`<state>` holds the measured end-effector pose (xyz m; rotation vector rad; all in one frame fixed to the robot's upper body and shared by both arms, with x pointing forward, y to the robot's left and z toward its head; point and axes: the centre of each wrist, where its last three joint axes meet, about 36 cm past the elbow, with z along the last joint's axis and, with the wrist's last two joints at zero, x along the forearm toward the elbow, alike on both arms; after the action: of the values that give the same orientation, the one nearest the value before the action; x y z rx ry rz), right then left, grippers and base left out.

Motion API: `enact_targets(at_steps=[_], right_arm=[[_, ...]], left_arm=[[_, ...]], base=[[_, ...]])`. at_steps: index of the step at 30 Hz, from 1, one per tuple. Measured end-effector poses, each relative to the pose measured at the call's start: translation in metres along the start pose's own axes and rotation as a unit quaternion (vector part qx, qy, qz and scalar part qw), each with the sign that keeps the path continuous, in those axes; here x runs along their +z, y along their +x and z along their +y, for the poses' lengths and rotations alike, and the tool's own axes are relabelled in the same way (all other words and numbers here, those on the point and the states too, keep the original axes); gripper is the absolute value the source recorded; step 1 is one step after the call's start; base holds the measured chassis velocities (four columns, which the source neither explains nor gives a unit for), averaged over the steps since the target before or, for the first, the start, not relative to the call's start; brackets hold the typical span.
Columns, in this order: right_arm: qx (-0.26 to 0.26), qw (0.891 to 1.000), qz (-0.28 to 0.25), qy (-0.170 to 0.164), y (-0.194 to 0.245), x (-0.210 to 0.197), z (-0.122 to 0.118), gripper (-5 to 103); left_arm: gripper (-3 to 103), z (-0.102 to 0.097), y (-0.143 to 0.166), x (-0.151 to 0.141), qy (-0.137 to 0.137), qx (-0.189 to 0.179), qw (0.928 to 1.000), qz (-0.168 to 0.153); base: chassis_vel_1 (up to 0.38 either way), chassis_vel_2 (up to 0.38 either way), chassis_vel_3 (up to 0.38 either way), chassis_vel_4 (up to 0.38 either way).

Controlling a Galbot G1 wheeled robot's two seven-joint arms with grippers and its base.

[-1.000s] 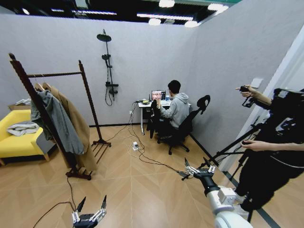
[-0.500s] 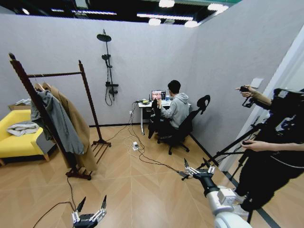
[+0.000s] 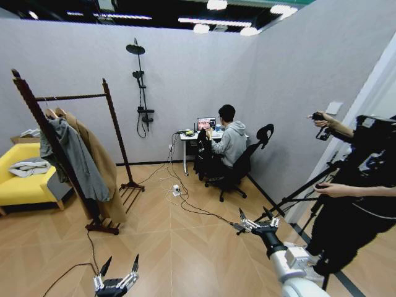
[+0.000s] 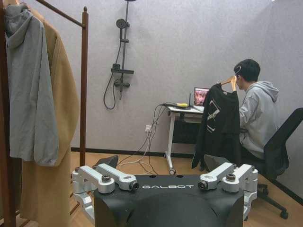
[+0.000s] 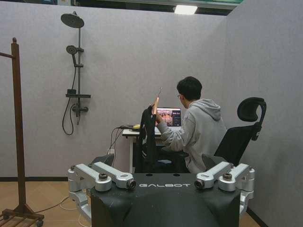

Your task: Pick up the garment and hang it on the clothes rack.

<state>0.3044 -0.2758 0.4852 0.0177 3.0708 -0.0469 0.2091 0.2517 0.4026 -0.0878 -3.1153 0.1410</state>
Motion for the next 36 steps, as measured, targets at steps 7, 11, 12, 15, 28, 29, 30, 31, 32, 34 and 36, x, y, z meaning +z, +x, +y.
enact_targets(at_steps=[7, 11, 12, 15, 28, 29, 30, 31, 32, 34, 36], right_arm=[[-0.003, 1.000, -0.001, -0.001, -0.0024, 0.0023, 0.0011, 100], [-0.004, 1.000, -0.002, -0.001, -0.0034, 0.0036, 0.0009, 100], [-0.004, 1.000, -0.002, -0.001, -0.0036, 0.0042, 0.0007, 100], [-0.005, 1.000, -0.002, -0.001, -0.0035, 0.0056, 0.0002, 100], [-0.006, 1.000, -0.004, 0.001, -0.0034, 0.0072, -0.0012, 100], [-0.007, 1.000, -0.005, 0.001, -0.0037, 0.0074, -0.0010, 100], [-0.007, 1.000, -0.005, 0.001, -0.0037, 0.0074, -0.0010, 100], [-0.008, 1.000, -0.005, 0.001, -0.0038, 0.0077, -0.0007, 100], [-0.008, 1.000, -0.006, 0.001, -0.0037, 0.0078, -0.0006, 100], [-0.008, 1.000, -0.006, 0.001, -0.0036, 0.0079, -0.0005, 100], [-0.008, 1.000, -0.007, 0.002, -0.0034, 0.0081, -0.0005, 100]], left_arm=[[100, 0.0000, 0.0000, 0.0000, 0.000, 0.000, 1.0000, 0.000], [100, 0.0000, 0.0000, 0.0000, 0.000, 0.000, 1.0000, 0.000], [100, 0.0000, 0.0000, 0.0000, 0.000, 0.000, 1.0000, 0.000], [100, 0.0000, 0.0000, 0.0000, 0.000, 0.000, 1.0000, 0.000], [100, 0.0000, 0.0000, 0.0000, 0.000, 0.000, 1.0000, 0.000], [100, 0.0000, 0.0000, 0.0000, 0.000, 0.000, 1.0000, 0.000], [100, 0.0000, 0.0000, 0.0000, 0.000, 0.000, 1.0000, 0.000], [100, 0.0000, 0.0000, 0.0000, 0.000, 0.000, 1.0000, 0.000], [100, 0.0000, 0.0000, 0.0000, 0.000, 0.000, 1.0000, 0.000], [100, 0.0000, 0.0000, 0.0000, 0.000, 0.000, 1.0000, 0.000], [100, 0.0000, 0.0000, 0.0000, 0.000, 0.000, 1.0000, 0.000]], base=[[-0.127, 0.135, 0.125, -0.151], [-0.213, 0.209, 0.228, -0.238], [-0.272, 0.239, 0.253, -0.263], [-0.265, 0.248, 0.253, -0.266], [-0.330, 0.332, 0.333, -0.341], [-0.369, 0.351, 0.387, -0.381], [-0.369, 0.351, 0.387, -0.381], [-0.369, 0.369, 0.354, -0.333], [-0.369, 0.360, 0.357, -0.374], [-0.324, 0.360, 0.357, -0.327], [-0.341, 0.336, 0.347, -0.352]])
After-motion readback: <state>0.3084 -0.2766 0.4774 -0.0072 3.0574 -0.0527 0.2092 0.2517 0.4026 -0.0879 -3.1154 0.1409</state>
